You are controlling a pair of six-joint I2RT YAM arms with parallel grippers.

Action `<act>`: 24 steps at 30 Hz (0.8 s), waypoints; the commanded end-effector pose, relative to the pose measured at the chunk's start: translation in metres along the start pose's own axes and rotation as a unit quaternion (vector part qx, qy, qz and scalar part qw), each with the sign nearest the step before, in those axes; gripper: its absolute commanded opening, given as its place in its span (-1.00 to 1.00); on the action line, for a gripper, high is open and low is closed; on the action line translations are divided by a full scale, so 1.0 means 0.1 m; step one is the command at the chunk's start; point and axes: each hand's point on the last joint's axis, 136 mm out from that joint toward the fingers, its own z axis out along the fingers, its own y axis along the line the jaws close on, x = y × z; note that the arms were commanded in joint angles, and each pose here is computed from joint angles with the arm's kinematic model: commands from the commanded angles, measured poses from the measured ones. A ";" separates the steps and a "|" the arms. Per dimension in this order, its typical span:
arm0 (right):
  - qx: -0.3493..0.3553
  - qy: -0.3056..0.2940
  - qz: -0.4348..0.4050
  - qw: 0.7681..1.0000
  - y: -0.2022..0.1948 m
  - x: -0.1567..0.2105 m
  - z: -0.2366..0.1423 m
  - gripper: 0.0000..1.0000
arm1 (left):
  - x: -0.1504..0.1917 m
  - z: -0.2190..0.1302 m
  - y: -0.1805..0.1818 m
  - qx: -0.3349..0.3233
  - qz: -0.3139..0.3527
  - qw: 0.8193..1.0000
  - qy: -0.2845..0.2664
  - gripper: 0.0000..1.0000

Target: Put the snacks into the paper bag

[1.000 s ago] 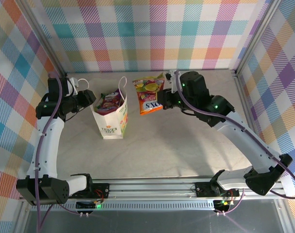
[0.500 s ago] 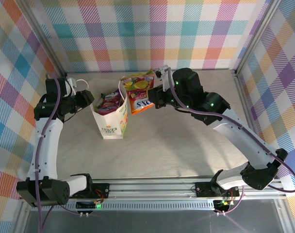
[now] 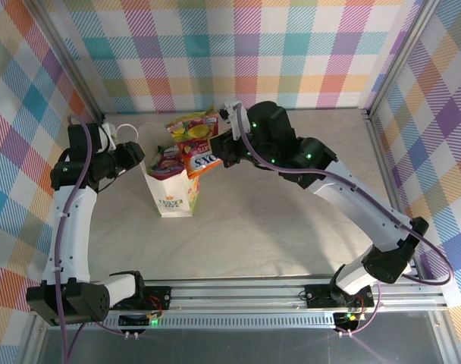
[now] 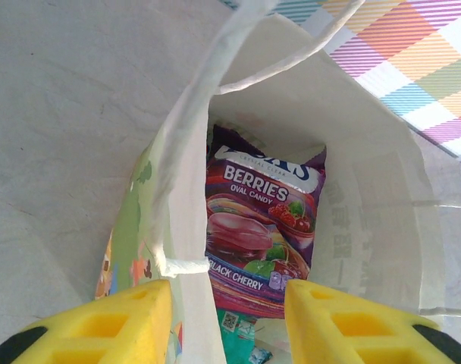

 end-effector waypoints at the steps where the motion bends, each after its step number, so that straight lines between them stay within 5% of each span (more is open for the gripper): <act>1: -0.043 -0.059 -0.009 0.997 0.23 -0.37 -0.05 -0.90 | -0.04 -0.12 -0.01 0.001 0.003 1.000 -0.013 -0.14; 24: -0.123 -0.048 0.035 0.991 0.57 -0.54 0.56 -0.92 | -0.03 -0.11 0.04 0.006 -0.009 1.000 -0.021 -0.14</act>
